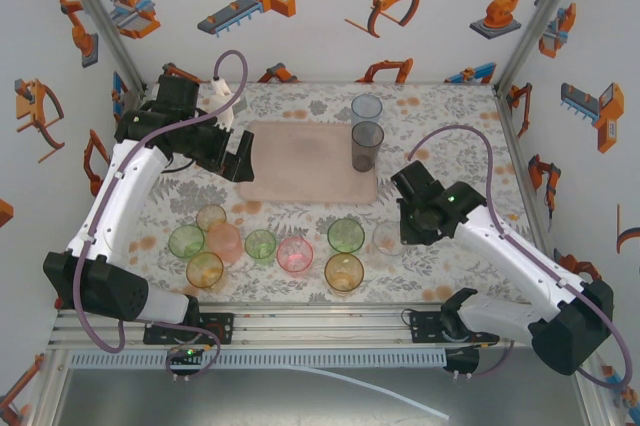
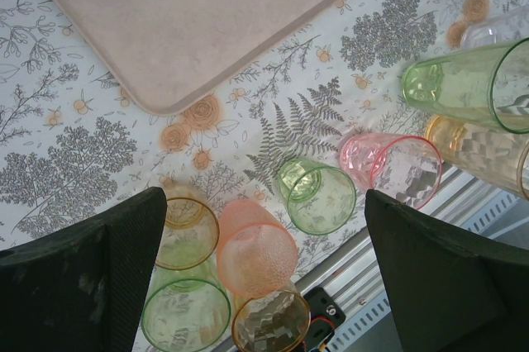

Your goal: Place the glasses into the tray

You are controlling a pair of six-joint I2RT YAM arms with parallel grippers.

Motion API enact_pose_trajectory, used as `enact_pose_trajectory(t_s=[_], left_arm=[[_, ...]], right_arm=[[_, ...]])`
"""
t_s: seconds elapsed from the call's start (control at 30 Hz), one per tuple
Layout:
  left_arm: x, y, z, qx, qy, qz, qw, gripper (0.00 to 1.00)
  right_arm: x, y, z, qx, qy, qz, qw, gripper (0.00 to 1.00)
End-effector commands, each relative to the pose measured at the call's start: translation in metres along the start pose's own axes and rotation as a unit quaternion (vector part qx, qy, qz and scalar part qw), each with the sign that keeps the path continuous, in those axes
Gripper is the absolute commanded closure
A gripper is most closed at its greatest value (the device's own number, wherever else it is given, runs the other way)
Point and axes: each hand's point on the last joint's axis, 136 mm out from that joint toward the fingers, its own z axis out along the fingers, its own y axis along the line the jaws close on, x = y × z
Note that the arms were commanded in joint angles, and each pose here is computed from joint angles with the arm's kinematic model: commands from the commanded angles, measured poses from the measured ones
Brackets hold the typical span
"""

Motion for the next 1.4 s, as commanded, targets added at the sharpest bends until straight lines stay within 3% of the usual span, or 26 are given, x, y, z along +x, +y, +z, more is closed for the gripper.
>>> enact_pose_trajectory(t_s=[0.0, 0.33, 0.7, 1.03, 1.37], left_arm=[[-0.001, -0.007, -0.006, 0.009, -0.008, 0.0, 1.0, 0.03], [-0.001, -0.009, -0.01, 0.009, -0.014, 0.003, 1.0, 0.03], [0.005, -0.01, -0.018, -0.006, -0.02, 0.013, 1.0, 0.03], [0.007, -0.011, -0.019, -0.007, -0.021, 0.015, 1.0, 0.03], [0.003, -0.008, -0.019, -0.01, -0.021, 0.014, 1.0, 0.03]], right_arm=[[-0.009, -0.006, -0.01, 0.018, -0.024, 0.006, 1.0, 1.0], [-0.034, -0.006, -0.032, 0.034, -0.057, -0.001, 0.998, 1.0], [-0.098, 0.018, -0.046, 0.044, -0.098, -0.036, 0.993, 1.0], [-0.155, 0.035, -0.021, 0.026, -0.113, -0.025, 0.993, 1.0], [-0.183, 0.037, 0.002, 0.012, -0.119, -0.005, 0.993, 1.0]])
